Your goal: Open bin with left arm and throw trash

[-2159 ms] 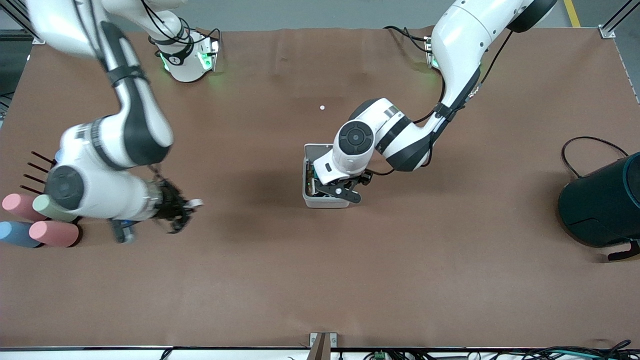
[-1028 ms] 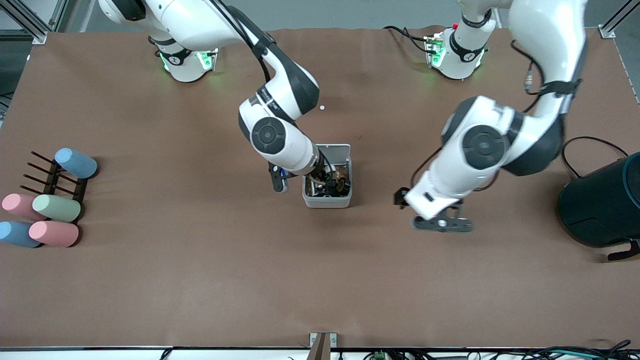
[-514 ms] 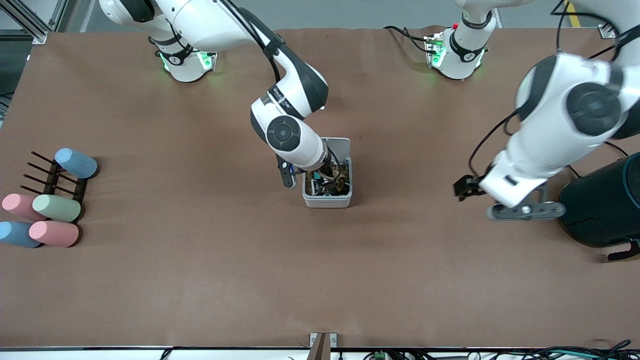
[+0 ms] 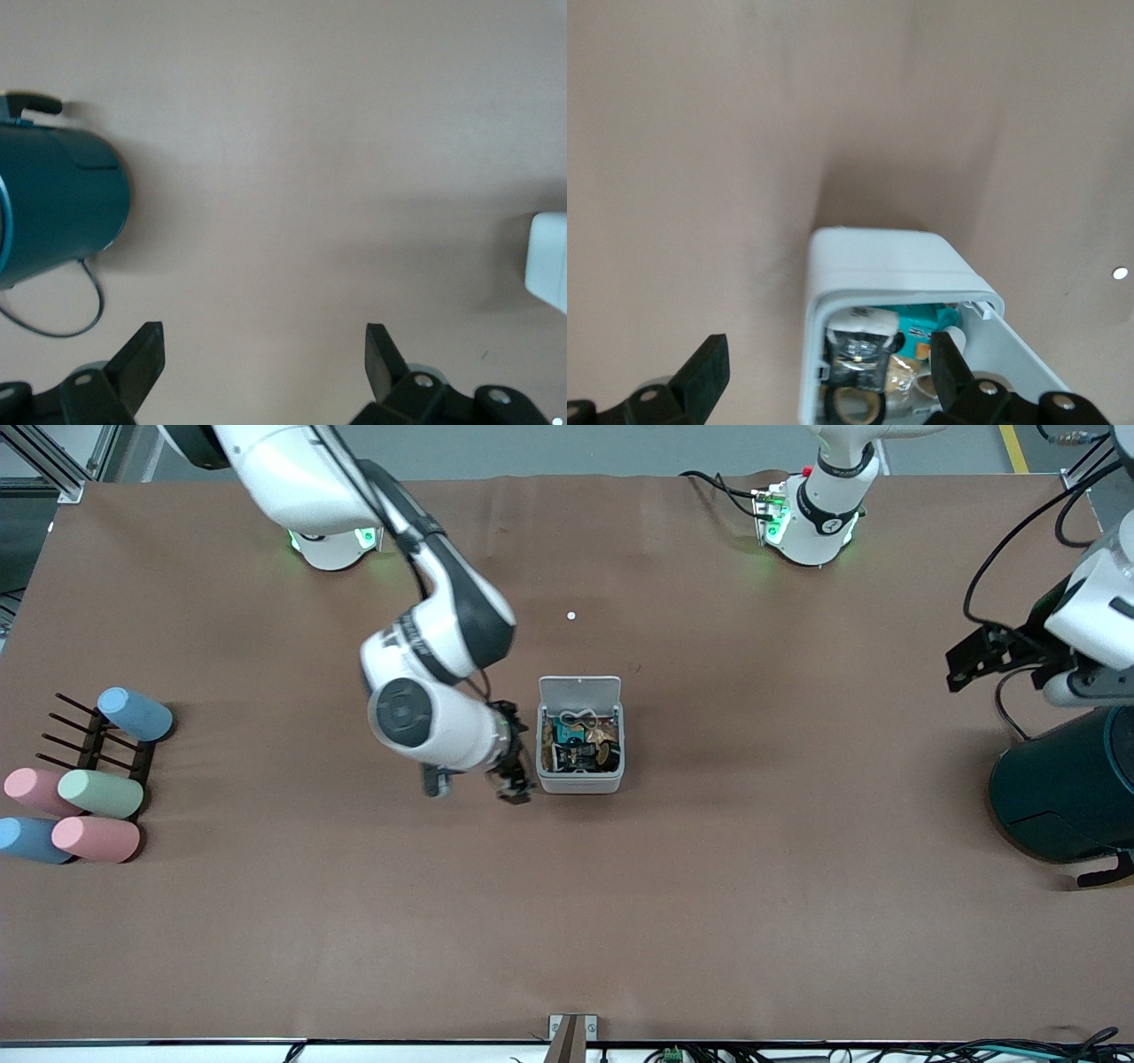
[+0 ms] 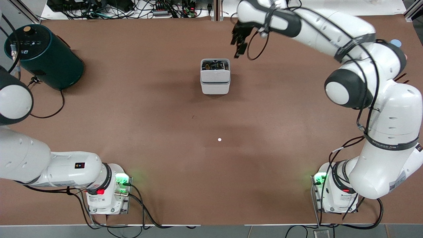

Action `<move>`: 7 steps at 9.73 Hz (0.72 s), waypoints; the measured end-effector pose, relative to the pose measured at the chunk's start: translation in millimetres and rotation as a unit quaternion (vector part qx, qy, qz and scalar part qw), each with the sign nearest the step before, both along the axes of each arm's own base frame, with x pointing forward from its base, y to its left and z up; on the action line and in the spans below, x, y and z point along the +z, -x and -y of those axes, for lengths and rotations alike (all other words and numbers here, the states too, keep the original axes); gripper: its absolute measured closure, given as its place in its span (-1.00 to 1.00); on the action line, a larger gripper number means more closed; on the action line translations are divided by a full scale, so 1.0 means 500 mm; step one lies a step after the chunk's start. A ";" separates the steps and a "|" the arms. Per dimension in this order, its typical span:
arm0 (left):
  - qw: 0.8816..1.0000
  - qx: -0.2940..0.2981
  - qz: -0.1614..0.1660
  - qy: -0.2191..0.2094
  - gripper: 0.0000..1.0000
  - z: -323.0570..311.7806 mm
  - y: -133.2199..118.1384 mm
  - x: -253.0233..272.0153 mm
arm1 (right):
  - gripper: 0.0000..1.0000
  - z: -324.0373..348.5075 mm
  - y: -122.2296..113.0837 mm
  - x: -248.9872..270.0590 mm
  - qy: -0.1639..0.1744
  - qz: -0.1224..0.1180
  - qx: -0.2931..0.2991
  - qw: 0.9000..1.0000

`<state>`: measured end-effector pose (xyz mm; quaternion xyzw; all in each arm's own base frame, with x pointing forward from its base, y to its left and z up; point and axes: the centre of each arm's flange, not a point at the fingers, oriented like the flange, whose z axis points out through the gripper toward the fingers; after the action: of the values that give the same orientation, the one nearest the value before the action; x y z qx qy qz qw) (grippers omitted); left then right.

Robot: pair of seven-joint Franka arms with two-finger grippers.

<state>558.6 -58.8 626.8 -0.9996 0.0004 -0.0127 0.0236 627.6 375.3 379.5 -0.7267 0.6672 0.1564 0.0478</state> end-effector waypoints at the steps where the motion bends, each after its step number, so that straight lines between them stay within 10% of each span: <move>1: 1.000 -0.001 0.002 -0.001 -1.00 0.006 0.017 0.005 | -1.00 0.085 -0.033 0.065 -0.004 0.006 0.002 1.000; 4: 1.000 -0.016 0.010 0.000 -1.00 0.043 0.045 0.031 | -1.00 0.430 -0.042 0.235 -0.014 -0.008 0.146 0.989; 7: 1.000 -0.014 0.005 0.006 -1.00 0.051 0.048 0.029 | -1.00 0.693 0.034 0.383 -0.026 0.008 0.300 0.954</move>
<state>534.6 -84.1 641.3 -0.9996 0.0146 -0.0181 0.0169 610.4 28.6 571.1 -0.8931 0.4140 0.1747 0.0229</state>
